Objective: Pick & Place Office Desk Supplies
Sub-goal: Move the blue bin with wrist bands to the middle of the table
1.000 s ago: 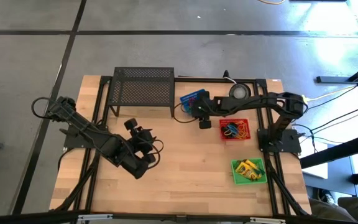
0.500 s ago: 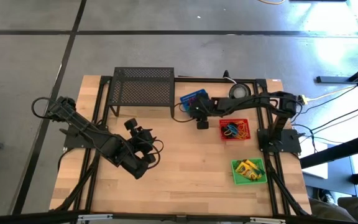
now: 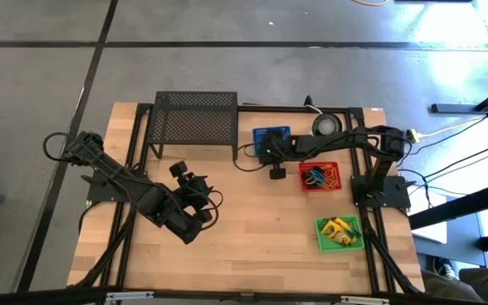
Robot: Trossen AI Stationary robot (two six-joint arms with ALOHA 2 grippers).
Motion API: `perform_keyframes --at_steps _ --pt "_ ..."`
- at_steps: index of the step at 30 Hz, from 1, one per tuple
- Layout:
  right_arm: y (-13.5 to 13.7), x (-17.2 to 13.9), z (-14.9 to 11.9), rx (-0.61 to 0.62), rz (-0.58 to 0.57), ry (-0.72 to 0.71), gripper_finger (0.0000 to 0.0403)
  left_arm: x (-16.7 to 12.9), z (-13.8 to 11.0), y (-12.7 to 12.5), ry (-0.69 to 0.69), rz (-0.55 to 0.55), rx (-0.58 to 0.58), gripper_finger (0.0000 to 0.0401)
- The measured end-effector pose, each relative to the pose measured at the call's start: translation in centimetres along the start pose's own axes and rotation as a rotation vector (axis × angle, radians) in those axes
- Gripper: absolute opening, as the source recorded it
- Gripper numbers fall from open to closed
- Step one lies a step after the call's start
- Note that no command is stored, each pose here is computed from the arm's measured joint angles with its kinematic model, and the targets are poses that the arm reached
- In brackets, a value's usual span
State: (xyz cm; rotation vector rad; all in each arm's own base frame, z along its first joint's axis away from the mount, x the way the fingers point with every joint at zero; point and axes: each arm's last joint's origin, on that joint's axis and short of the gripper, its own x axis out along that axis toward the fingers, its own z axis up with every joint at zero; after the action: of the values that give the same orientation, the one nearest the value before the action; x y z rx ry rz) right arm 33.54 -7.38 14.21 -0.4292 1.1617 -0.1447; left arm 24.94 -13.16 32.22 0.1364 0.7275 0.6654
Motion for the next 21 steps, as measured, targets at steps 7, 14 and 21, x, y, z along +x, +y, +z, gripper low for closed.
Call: perform_keyframes --at_steps 7,14,21 --pt "3.9 -2.1 1.2 -0.147 0.100 -0.024 0.0007 0.0 0.0 0.0 0.001 0.000 0.000 0.0153" --pt "9.7 -6.5 4.3 -0.354 0.253 -0.268 0.0010 0.0 0.0 0.0 0.001 -0.001 0.000 0.0153" --pt "14.5 -7.6 7.6 -0.364 0.291 -0.553 0.0010 0.0 0.0 0.0 0.000 -0.001 -0.025 0.0153"
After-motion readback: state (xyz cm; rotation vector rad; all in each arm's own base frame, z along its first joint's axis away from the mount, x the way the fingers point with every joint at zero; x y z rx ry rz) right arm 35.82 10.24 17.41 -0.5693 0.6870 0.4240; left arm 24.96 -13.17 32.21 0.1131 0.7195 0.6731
